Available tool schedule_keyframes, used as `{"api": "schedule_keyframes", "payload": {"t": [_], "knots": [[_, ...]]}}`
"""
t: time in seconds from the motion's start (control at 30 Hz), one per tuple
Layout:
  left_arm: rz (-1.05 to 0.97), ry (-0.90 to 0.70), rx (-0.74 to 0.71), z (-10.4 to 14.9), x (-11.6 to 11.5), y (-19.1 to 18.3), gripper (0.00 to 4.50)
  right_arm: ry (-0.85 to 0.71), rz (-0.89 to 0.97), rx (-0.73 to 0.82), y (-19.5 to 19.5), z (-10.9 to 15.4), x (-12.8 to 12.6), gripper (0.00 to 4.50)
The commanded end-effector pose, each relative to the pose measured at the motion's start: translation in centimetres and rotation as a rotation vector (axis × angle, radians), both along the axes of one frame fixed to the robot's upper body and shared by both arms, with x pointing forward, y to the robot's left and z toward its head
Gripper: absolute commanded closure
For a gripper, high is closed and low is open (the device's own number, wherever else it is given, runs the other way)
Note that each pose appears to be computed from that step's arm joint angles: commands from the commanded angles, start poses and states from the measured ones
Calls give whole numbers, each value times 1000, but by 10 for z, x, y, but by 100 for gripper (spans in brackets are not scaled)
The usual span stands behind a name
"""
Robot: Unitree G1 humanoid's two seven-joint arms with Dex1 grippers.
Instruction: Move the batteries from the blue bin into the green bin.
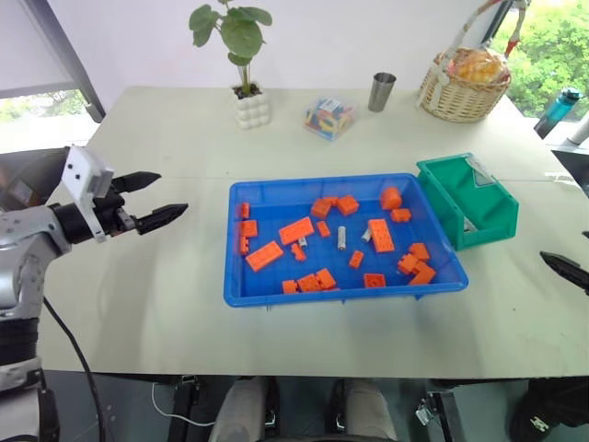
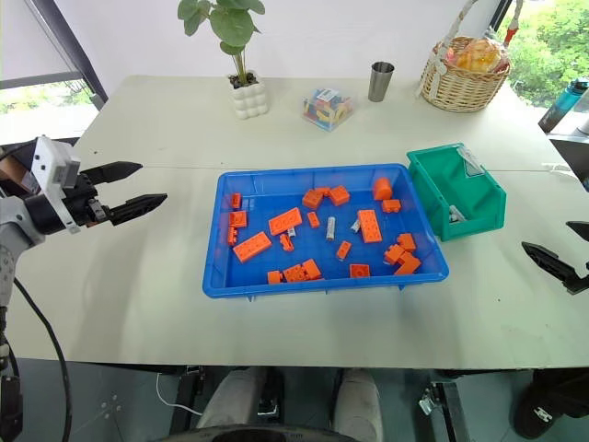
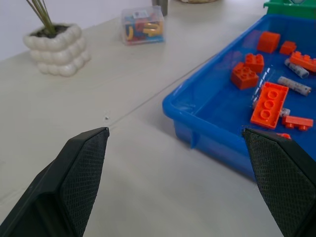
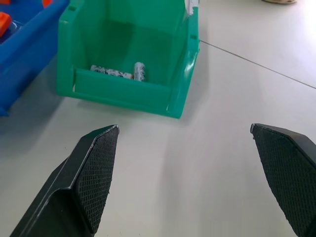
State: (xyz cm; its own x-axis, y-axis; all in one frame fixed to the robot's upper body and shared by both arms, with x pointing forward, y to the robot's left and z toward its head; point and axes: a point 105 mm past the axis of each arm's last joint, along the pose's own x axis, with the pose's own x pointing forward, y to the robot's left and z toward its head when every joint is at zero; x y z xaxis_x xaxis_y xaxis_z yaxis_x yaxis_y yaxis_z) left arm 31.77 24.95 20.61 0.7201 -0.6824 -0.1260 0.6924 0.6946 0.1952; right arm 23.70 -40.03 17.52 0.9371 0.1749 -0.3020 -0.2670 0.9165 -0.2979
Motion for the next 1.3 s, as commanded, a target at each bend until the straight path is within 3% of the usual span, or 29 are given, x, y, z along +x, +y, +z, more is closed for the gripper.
{"api": "schedule_keyframes", "payload": {"t": [0.03, 0.2, 0.33, 0.6, 0.87, 1.03, 1.3], "knots": [[-24, -53, 14, 14, -4, -4, 0, -28, 13, -30, 4, 15, 1, 10], [-83, -52, 32, 19, -6, -13, 0, -39, 84, -24, 23, 28, 8, 10], [-195, -40, 43, 27, -13, -30, 0, -38, 243, -17, 58, 48, 21, 10], [-483, 15, 120, 38, -28, -68, 0, 1, 761, -50, 181, 63, 61, 10], [-621, 24, 154, 38, -32, -93, 0, 88, 1065, -116, 286, 32, 114, 10], [-622, 12, 147, 38, -33, -98, 0, 149, 1110, -127, 316, 8, 140, 10], [-585, 6, 145, 37, -42, -95, 0, 178, 1211, -161, 341, -6, 151, 10]]}}
